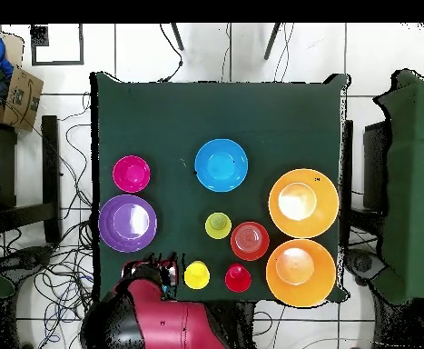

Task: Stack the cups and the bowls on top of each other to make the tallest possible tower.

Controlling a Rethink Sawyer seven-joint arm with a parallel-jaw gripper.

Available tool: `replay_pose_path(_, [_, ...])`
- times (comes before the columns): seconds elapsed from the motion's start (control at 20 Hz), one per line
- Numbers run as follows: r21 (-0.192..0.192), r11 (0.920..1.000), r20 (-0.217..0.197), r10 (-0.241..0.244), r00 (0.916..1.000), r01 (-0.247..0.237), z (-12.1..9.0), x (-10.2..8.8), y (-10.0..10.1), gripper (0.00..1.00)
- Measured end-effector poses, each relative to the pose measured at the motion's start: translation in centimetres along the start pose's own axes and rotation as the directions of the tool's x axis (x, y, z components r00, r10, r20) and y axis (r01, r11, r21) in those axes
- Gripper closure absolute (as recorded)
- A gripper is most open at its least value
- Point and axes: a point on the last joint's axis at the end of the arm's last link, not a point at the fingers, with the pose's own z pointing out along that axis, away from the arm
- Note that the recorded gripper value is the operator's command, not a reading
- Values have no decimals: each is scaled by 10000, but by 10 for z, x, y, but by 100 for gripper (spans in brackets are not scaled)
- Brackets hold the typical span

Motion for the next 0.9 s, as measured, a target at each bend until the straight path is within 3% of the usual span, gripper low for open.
replay_pose_path(0.1, [-10,10000,-243,39,9997,-39,-1,1,-1,0])
replay_pose_path(0.2, [-19,9999,-760,151,9970,-153,-2,5,-6,0])
replay_pose_path(0.25, [-23,9995,-1372,297,9901,-303,-3,10,-12,0])
replay_pose_path(0.45, [-17,9987,-2132,495,9758,-510,-1,17,-20,0])
replay_pose_path(0.7, [62,9970,-2595,766,9627,-776,23,12,-34,0])
replay_pose_path(0.9, [146,9968,-2840,792,9555,-783,55,-6,-41,0])
